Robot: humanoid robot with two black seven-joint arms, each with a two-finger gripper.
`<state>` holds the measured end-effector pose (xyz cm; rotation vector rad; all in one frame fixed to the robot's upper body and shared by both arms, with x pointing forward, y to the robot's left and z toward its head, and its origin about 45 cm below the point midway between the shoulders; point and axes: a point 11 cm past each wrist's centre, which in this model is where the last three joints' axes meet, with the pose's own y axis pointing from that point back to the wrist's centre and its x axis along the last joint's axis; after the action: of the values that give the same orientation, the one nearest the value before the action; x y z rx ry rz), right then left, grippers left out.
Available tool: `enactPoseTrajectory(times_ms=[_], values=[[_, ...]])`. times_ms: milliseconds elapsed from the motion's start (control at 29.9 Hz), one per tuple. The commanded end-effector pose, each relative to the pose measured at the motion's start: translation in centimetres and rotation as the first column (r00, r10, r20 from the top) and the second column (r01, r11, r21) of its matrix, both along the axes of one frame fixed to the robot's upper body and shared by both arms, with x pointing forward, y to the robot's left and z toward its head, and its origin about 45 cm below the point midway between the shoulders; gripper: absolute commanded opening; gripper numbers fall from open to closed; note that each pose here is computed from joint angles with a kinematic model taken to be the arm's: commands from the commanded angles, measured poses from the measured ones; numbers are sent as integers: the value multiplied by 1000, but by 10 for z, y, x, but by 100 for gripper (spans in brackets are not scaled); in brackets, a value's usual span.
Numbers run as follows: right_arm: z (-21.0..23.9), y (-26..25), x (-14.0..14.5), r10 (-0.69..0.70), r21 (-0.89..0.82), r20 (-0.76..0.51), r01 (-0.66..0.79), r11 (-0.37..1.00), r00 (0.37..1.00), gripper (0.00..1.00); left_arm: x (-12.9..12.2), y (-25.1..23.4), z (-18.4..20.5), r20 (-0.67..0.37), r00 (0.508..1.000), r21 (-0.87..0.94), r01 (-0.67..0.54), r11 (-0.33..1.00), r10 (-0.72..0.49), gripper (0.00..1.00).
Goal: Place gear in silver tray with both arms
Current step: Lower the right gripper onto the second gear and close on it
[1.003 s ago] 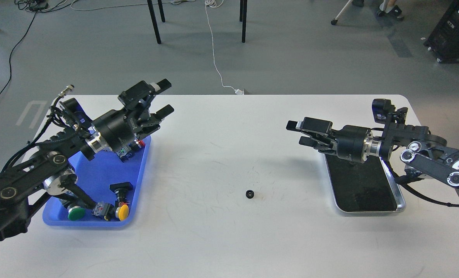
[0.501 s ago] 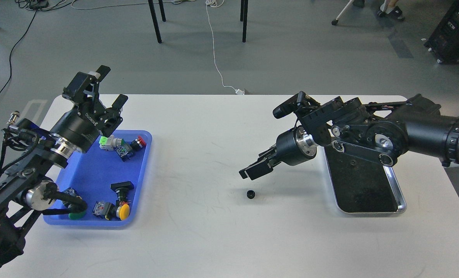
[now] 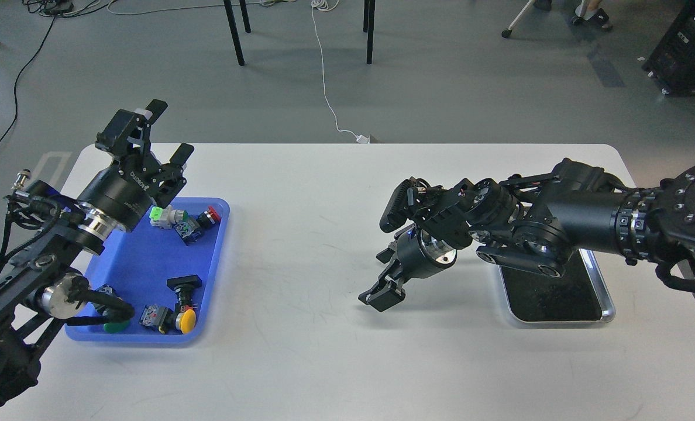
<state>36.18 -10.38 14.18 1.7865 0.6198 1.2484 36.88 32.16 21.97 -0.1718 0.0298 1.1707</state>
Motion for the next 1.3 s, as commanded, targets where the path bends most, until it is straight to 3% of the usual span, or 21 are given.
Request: enactPoseTrajectory(times_ms=[0,267,368,635,1270], values=[[-5,1,-4,19,2,2,-19,1000,1000,92,0,0,0,0,1000,-1,-1,1000,1,98],[-12,-1,-9,32,-16,-8,-33,999,999,85,0,-2,-1,-7,1000,2,4,1000,-4,98],[-12,-1,-9,31,-17,-8,-31,999,999,69,-1,-2,-2,-9,1000,0,4,1000,-4,98],[-11,0,-9,35,-7,-2,-35,999,999,52,-1,-1,-1,-8,1000,5,6,1000,-6,98],[-11,-19,-7,12,-28,-6,-13,1000,1000,52,-1,-4,-4,-17,1000,4,13,1000,-13,98]])
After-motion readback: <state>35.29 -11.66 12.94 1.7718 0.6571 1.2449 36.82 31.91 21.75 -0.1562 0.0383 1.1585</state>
